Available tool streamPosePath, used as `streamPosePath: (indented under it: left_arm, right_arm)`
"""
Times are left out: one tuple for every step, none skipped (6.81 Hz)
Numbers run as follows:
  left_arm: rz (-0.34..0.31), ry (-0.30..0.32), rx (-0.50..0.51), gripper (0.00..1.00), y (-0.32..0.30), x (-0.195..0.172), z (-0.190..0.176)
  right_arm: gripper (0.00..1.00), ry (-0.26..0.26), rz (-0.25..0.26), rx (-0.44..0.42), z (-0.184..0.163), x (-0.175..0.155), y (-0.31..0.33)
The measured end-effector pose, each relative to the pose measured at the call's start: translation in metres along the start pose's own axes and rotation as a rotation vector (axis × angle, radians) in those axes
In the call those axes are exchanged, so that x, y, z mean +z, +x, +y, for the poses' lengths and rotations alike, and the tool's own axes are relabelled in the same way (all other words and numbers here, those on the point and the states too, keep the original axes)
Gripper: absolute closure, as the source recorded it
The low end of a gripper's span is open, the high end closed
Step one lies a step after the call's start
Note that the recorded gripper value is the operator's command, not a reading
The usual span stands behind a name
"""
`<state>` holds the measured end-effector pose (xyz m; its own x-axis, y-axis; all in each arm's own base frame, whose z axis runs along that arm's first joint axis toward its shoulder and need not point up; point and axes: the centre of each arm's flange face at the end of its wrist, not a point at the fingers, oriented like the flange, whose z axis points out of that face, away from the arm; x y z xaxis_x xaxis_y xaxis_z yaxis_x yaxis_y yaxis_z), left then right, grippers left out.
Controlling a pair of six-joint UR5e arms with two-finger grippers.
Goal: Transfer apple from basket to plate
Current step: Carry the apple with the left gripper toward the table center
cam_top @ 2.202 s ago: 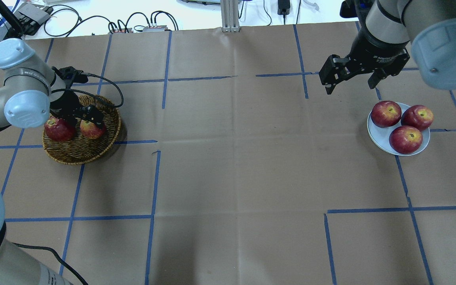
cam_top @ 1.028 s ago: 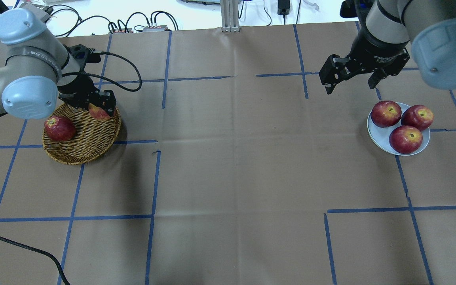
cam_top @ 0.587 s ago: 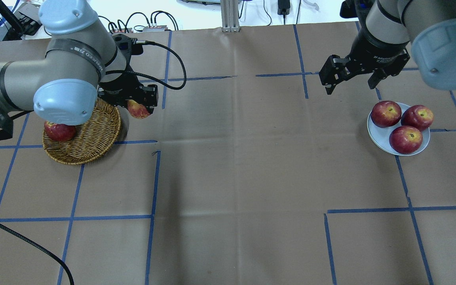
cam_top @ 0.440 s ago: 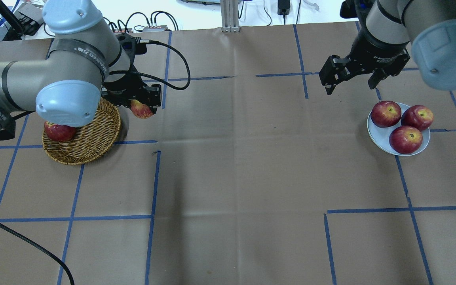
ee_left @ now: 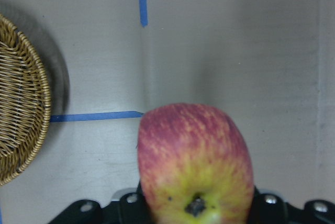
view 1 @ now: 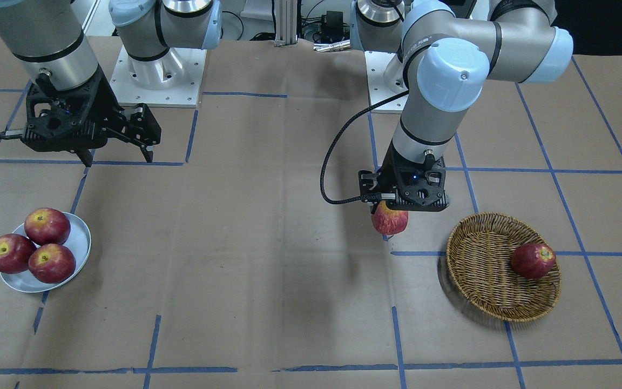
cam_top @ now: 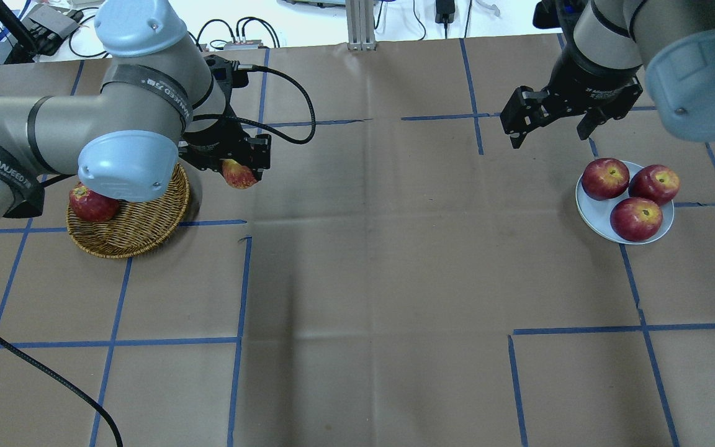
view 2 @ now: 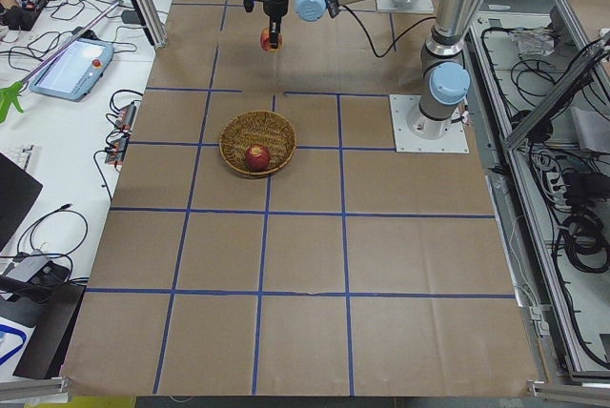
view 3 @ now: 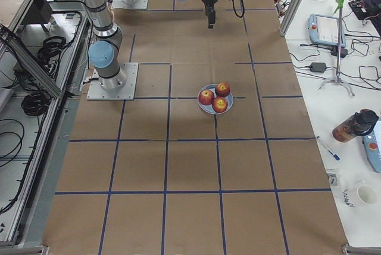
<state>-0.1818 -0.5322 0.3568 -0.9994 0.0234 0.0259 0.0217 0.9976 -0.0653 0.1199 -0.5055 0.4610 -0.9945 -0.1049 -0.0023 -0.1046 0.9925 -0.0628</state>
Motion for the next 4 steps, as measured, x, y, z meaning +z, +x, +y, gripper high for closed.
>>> streamPosePath:
  left_arm:
    - [-0.003,-0.003,-0.007,0.46,0.013,0.008,0.0]
    - [-0.011,-0.004,-0.013,0.46,0.029,0.017,0.0]
    - [-0.014,-0.006,-0.02,0.46,0.051,0.029,0.003]
    - [-0.015,-0.009,-0.009,0.46,0.077,0.045,0.006]
  right_arm:
    - [0.0,0.0,0.0,0.0,0.0,0.0,0.0]
    - [0.0,0.0,0.0,0.0,0.0,0.0,0.0]
    - [0.0,0.0,0.0,0.0,0.0,0.0,0.0]
    - [0.0,0.0,0.0,0.0,0.0,0.0,0.0]
